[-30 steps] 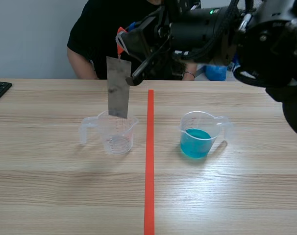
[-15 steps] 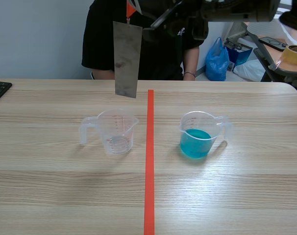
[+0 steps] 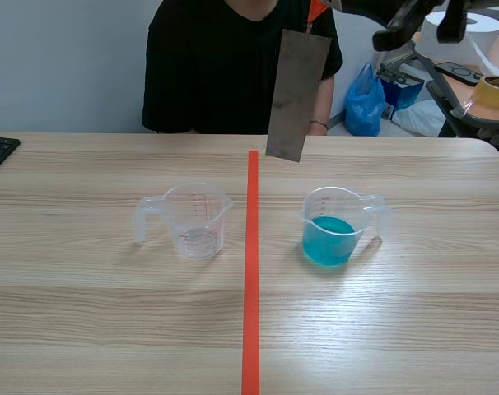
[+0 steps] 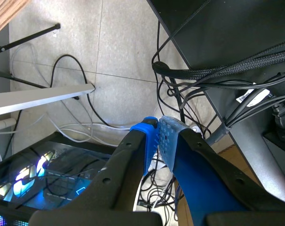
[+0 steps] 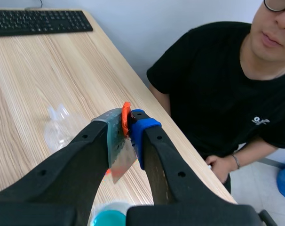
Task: Do the redox reaction experiment.
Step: 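Raise the plate and point at it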
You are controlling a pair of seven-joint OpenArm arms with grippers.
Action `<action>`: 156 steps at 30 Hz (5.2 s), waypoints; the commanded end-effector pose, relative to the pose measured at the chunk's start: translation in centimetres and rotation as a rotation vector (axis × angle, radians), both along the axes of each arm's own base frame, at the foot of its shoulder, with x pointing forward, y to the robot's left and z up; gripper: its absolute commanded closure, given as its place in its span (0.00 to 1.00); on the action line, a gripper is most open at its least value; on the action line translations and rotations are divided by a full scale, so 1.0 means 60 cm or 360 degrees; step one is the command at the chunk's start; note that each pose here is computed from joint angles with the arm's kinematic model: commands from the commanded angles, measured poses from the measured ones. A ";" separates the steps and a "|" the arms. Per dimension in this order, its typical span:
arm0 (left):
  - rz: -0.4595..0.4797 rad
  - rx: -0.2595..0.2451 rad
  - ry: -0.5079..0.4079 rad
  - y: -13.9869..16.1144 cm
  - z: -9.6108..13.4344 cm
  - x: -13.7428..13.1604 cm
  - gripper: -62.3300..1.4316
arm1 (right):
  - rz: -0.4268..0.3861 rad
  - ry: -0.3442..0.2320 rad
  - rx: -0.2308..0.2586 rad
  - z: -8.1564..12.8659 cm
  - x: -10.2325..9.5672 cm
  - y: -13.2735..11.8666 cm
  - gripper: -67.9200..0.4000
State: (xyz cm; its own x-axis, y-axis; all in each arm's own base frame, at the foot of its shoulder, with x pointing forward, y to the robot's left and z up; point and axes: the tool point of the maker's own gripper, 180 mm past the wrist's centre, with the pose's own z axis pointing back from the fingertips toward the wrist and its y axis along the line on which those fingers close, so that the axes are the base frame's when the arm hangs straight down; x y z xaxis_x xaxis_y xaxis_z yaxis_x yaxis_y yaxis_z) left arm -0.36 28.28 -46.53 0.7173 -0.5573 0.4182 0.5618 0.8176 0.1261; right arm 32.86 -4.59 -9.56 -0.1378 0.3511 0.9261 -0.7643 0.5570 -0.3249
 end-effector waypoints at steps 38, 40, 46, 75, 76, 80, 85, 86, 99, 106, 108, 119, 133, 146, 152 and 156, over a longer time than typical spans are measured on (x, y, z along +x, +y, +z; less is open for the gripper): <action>0.0168 -0.0175 -0.0802 0.114 0.186 0.319 0.91 | -0.0090 0.0069 -0.0170 -0.033 0.014 -0.105 0.98; 0.0149 -0.0260 -0.0844 0.099 0.198 0.345 0.91 | -0.0089 0.0069 -0.0169 -0.033 0.014 -0.105 0.98; 0.0121 -0.0524 -0.0930 0.049 0.233 0.417 0.91 | -0.0089 0.0069 -0.0166 -0.033 0.014 -0.104 0.98; -0.0292 -0.1206 -0.0954 -0.367 0.299 0.632 0.91 | -0.0092 0.0073 -0.0173 -0.034 0.014 -0.105 0.98; -0.0308 -0.1220 -0.0942 -0.380 0.299 0.632 0.91 | -0.0092 0.0073 -0.0173 -0.034 0.014 -0.105 0.98; -0.0374 -0.1273 -0.0920 -0.428 0.305 0.630 0.91 | -0.0092 0.0073 -0.0173 -0.034 0.014 -0.105 0.98; -0.0415 -0.1287 -0.0904 -0.473 0.304 0.626 0.91 | -0.0093 0.0073 -0.0174 -0.035 0.014 -0.105 0.98; -0.0418 -0.1303 -0.0901 -0.481 0.305 0.626 0.91 | -0.0093 0.0073 -0.0173 -0.034 0.014 -0.105 0.98; -0.0388 -0.1356 -0.0794 -0.543 0.274 0.642 0.91 | -0.0094 0.0076 -0.0178 -0.035 0.014 -0.105 0.98; -0.0440 -0.1382 -0.0780 -0.575 0.285 0.647 0.91 | -0.0094 0.0076 -0.0178 -0.035 0.014 -0.105 0.98; -0.0458 -0.1383 -0.0784 -0.580 0.289 0.648 0.91 | -0.0094 0.0076 -0.0179 -0.035 0.014 -0.105 0.98; -0.0481 -0.1436 -0.0789 -0.607 0.314 0.654 0.91 | -0.0096 0.0078 -0.0182 -0.036 0.014 -0.106 0.98; -0.0554 -0.1456 -0.0730 -0.645 0.312 0.634 0.91 | -0.0101 0.0072 -0.0181 -0.034 0.015 -0.107 0.98; -0.0553 -0.1458 -0.0733 -0.644 0.313 0.634 0.91 | -0.0101 0.0072 -0.0181 -0.034 0.015 -0.107 0.98; -0.0553 -0.1457 -0.0733 -0.644 0.312 0.634 0.91 | -0.0101 0.0072 -0.0181 -0.034 0.015 -0.107 0.98; -0.0552 -0.1454 -0.0733 -0.643 0.312 0.635 0.91 | -0.0101 0.0073 -0.0182 -0.034 0.015 -0.107 0.98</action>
